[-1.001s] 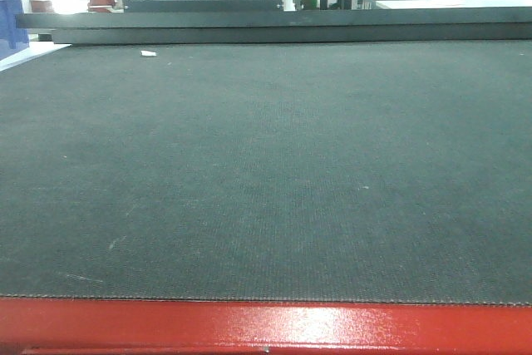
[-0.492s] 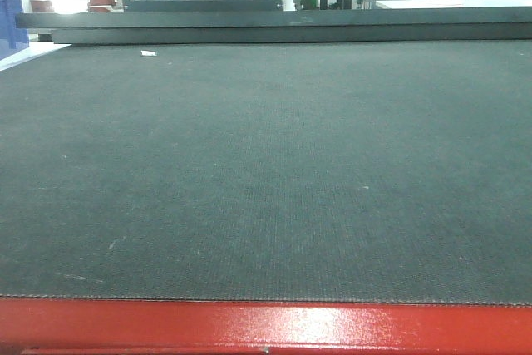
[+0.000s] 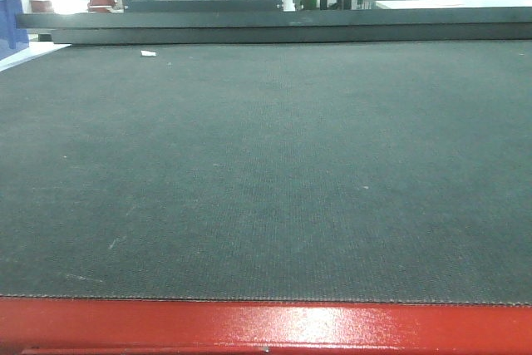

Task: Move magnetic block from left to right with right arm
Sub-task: 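Raise the held red cube with the right gripper out of view, then drive the base away from the table holding the cube in the right gripper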

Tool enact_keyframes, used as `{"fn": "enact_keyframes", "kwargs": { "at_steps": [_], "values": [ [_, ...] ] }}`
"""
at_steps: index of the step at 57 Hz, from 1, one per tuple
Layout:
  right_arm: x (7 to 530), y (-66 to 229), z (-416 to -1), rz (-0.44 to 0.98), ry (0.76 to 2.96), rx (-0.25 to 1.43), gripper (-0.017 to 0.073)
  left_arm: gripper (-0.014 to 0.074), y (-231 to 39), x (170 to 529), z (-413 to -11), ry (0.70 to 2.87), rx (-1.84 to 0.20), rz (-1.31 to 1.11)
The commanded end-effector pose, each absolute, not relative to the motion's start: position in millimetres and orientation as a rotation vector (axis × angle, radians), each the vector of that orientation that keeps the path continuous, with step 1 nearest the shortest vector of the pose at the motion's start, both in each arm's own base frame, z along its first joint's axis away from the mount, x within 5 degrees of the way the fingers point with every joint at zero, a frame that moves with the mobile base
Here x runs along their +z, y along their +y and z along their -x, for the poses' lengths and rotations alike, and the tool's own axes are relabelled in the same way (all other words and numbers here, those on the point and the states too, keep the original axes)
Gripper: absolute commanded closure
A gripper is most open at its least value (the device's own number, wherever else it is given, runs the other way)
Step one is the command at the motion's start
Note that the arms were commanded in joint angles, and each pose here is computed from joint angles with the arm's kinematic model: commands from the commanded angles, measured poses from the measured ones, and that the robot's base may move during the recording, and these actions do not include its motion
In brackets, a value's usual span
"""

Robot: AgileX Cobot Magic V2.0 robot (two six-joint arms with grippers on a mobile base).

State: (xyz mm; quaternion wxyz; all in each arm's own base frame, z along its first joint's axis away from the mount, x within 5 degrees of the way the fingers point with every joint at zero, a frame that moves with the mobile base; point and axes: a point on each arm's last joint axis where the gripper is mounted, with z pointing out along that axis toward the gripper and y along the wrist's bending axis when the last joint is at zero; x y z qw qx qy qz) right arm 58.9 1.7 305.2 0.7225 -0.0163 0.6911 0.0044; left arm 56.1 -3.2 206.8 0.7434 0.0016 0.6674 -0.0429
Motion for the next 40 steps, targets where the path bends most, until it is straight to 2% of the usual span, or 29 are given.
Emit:
{"fn": "enact_keyframes", "kwargs": {
  "at_steps": [1, 40],
  "values": [
    [322.4, 1.2, -57.1, 0.043, 1.412, -0.014, 0.0253, 0.072, -2.2, 212.4, -54.4, 1.369, -0.091, 0.007],
    [322.4, 1.2, -57.1, 0.043, 1.412, -0.014, 0.0253, 0.072, -2.2, 212.4, -54.4, 1.369, -0.091, 0.007]
  ]
}}
